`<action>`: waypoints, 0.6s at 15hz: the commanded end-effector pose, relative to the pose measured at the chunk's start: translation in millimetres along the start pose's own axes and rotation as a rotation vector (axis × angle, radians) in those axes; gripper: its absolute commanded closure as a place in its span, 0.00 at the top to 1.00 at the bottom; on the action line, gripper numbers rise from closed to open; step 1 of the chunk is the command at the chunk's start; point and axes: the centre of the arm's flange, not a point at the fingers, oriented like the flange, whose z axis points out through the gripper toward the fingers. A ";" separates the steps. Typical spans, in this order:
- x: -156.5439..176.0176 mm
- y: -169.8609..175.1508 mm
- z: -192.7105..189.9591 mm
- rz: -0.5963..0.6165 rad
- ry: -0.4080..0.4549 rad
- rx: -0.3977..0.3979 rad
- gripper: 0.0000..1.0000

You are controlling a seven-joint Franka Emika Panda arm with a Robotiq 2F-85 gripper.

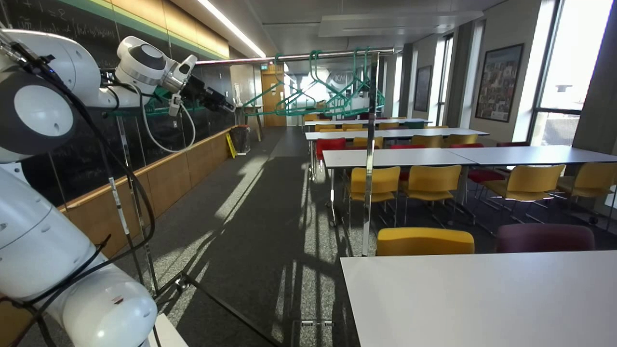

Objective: Put the coat hanger on the table

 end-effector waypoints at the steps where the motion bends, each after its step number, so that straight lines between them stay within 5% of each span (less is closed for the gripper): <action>1: 0.0 0.0 0.0 0.000 0.000 0.000 1.00; 9: 52.7 4.5 15.4 0.046 0.208 -0.046 1.00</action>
